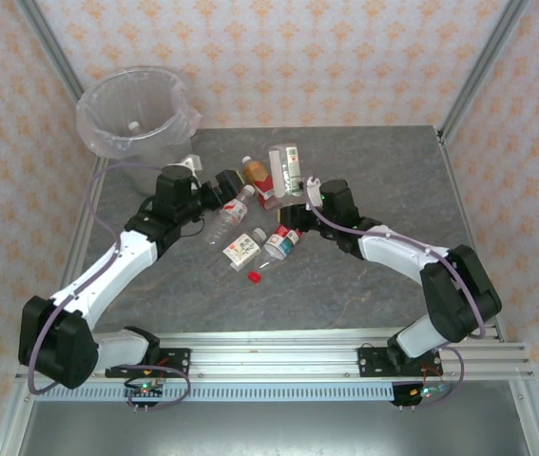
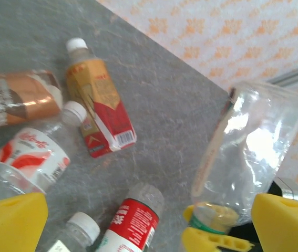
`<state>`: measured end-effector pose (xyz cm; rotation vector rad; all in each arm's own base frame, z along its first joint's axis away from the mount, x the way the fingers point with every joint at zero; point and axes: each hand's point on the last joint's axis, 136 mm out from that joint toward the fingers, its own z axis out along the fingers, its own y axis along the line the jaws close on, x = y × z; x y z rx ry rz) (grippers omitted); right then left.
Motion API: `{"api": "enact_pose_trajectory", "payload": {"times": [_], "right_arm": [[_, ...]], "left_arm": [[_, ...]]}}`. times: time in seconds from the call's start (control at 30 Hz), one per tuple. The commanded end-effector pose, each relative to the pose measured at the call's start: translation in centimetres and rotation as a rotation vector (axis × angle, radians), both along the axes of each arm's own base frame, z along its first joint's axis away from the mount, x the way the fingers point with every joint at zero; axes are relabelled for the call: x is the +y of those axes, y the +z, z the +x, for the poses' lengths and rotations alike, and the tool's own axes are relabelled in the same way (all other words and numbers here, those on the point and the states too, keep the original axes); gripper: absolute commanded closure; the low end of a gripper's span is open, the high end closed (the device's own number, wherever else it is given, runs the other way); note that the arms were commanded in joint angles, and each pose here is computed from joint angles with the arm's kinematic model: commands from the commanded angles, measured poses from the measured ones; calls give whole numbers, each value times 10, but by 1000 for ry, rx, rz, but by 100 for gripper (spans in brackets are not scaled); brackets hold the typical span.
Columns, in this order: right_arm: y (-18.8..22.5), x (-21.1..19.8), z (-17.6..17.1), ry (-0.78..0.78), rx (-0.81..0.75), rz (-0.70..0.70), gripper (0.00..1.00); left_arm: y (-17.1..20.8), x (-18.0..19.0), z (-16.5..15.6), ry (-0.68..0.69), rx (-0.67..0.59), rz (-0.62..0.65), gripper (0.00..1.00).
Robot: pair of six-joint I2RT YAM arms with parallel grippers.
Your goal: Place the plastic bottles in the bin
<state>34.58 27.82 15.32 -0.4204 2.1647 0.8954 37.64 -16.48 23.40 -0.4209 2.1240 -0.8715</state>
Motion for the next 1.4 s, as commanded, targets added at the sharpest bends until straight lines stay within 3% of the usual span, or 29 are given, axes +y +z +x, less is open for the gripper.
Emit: {"api": "enact_pose_trajectory", "payload": {"times": [0.0, 0.3, 0.67, 0.77, 1.0, 1.37], "right_arm": [[21, 18, 7, 45, -68, 26, 100], [28, 30, 7, 109, -85, 20, 100], [40, 47, -14, 249, -82, 38, 100], [42, 50, -20, 267, -87, 28, 99], [43, 45, -24, 263, -89, -39, 99], [47, 41, -21, 248, -105, -73, 96]], "left_arm": [[30, -29, 10, -69, -68, -64, 0], [18, -63, 23, -131, -13, -31, 1], [18, -67, 43, -109, -14, 45, 0], [15, -57, 51, -59, -8, 105, 8], [0, -61, 49, -148, 45, 268, 28], [0, -64, 37, -195, 39, 251, 41]]}}
